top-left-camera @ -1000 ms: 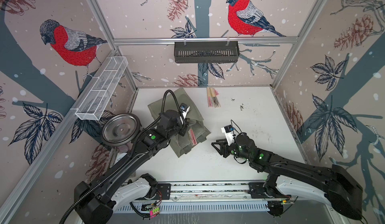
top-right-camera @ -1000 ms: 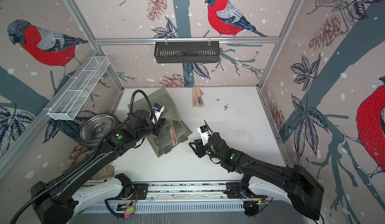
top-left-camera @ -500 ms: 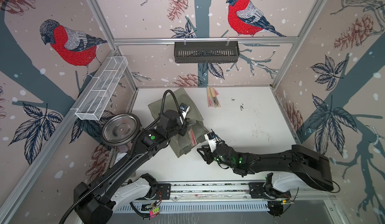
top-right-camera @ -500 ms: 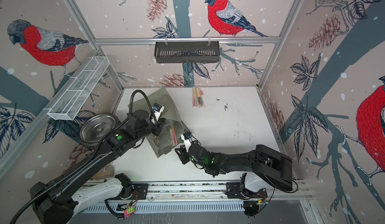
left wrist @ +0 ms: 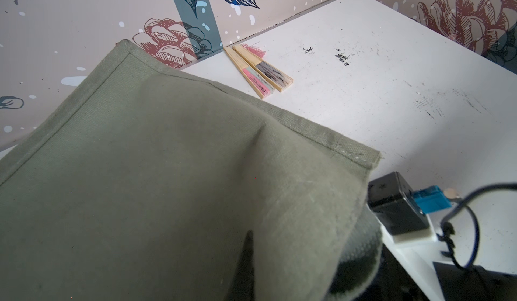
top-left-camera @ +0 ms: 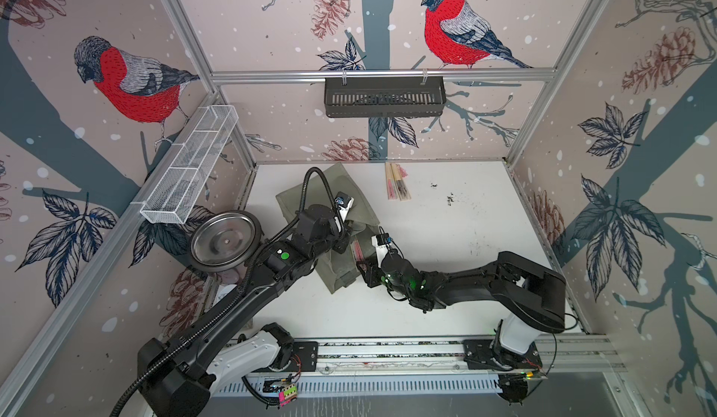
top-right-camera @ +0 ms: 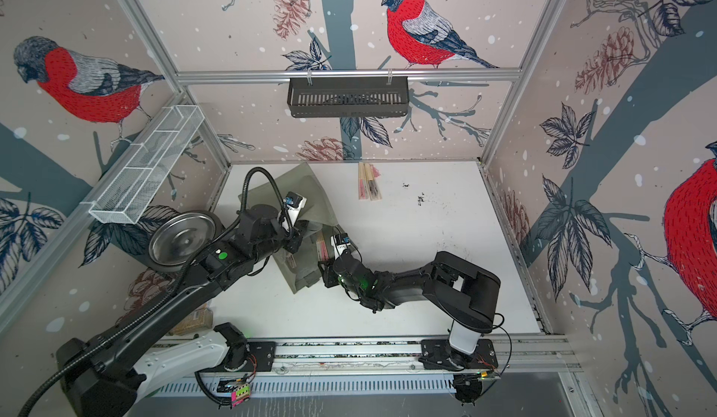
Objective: Take out the folding fans from the tote bags
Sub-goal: Pick up the folding fan from the canvas bag.
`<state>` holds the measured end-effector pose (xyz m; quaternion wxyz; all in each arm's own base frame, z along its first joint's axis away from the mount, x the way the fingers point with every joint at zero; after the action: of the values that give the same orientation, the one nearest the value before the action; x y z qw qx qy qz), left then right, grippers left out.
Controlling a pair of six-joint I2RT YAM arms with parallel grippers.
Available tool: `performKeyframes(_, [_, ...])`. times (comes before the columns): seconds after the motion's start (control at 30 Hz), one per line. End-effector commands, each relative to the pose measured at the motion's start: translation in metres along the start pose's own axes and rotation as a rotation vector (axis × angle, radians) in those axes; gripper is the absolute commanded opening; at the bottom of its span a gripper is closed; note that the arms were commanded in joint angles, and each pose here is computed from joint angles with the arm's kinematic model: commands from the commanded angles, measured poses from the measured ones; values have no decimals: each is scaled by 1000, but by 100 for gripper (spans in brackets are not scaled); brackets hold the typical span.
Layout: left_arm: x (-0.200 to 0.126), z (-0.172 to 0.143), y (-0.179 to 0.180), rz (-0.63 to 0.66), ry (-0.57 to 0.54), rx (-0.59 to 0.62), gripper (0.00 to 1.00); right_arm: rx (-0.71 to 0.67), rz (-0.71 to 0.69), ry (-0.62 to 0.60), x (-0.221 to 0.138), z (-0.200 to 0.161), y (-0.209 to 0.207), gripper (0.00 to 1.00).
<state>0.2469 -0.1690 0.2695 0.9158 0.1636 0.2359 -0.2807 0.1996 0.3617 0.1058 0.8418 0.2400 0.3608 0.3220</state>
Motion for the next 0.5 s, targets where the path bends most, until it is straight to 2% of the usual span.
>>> performKeyframes(0.0, [-1,11,-2,-16,-53,4,0,70,45,20,12,9,3,44])
performKeyframes(0.2, [-1,11,-3,-23,-51,7,0,127,38,65,29,11,-4,44])
performKeyframes(0.47, [1,10,-5,-29,-45,7,0,185,15,57,40,14,-13,44])
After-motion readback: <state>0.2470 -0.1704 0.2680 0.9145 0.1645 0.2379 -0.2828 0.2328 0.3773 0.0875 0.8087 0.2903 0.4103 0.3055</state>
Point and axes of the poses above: each gripper's point midway between its finger pads, its own x axis out along the fingers, its own y axis along the line the jaws close on, z = x × y, the point moved 5 cm from there along -x, back along the fingers, and after that the axes turned 8 degrees about x, right-handed, at the moved point
